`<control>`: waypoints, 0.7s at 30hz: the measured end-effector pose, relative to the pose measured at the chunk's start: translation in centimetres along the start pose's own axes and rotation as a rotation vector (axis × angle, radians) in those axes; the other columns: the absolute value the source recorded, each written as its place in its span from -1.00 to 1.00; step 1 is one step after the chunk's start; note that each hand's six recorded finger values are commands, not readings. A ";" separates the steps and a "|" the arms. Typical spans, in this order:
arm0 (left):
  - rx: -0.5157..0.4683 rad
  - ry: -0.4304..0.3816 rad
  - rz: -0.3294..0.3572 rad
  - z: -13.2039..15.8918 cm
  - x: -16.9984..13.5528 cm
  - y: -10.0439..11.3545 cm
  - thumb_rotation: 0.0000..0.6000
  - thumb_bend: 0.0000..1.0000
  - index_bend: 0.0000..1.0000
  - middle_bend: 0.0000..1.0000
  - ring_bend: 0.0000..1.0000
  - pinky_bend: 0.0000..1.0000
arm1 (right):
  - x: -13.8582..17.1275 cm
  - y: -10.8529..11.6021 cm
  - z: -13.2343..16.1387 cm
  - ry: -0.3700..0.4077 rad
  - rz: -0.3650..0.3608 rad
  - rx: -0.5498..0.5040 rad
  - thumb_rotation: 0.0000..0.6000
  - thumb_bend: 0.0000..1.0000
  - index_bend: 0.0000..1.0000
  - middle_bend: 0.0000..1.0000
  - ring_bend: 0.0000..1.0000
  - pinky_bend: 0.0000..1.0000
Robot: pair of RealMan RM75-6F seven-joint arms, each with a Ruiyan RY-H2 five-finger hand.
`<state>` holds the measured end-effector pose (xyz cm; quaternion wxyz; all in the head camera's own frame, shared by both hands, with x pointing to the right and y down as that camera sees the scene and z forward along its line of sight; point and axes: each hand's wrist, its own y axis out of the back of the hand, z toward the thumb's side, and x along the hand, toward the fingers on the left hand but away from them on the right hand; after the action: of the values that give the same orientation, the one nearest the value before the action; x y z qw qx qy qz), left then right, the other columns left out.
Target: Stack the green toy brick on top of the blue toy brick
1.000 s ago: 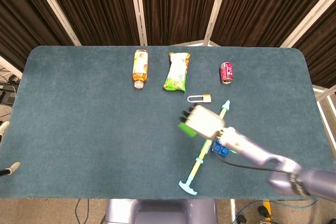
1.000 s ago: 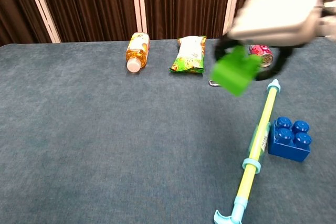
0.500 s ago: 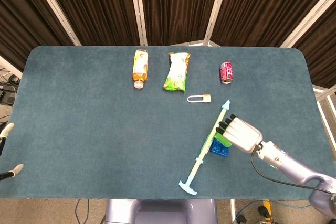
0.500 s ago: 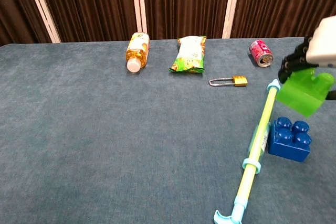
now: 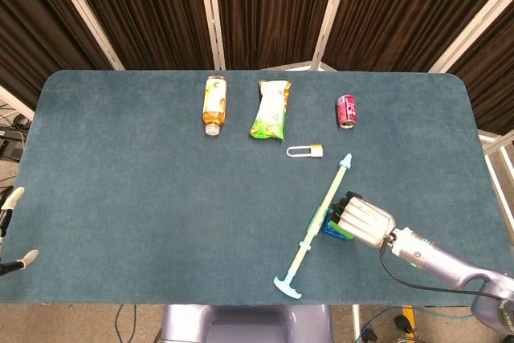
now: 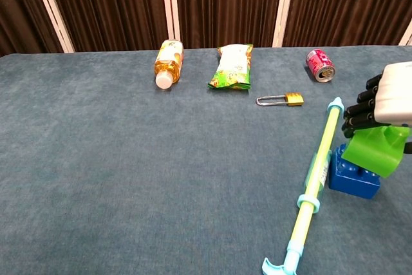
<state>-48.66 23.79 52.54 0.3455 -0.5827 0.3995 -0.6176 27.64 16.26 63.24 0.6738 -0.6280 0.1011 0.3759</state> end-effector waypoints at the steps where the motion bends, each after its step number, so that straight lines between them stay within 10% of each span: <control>1: 0.001 0.002 0.000 0.0 0.0 0.0 1.00 -1.00 -1.00 -1.00 -1.00 -1.00 | -0.1 -0.1 0.0 0.005 0.003 0.008 1.00 -0.05 -0.02 0.18 -0.13 -0.02; 21: 0.016 0.021 -0.012 -0.1 0.3 -0.6 1.00 -1.00 -1.00 -1.00 -1.00 -1.00 | -0.7 -0.4 0.6 0.059 -0.007 0.018 1.00 -0.04 -0.02 0.19 -0.13 0.00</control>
<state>-48.79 23.79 53.23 0.3422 -0.5757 0.3945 -0.6291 27.19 16.61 64.15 0.6773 -0.6332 0.1221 0.3541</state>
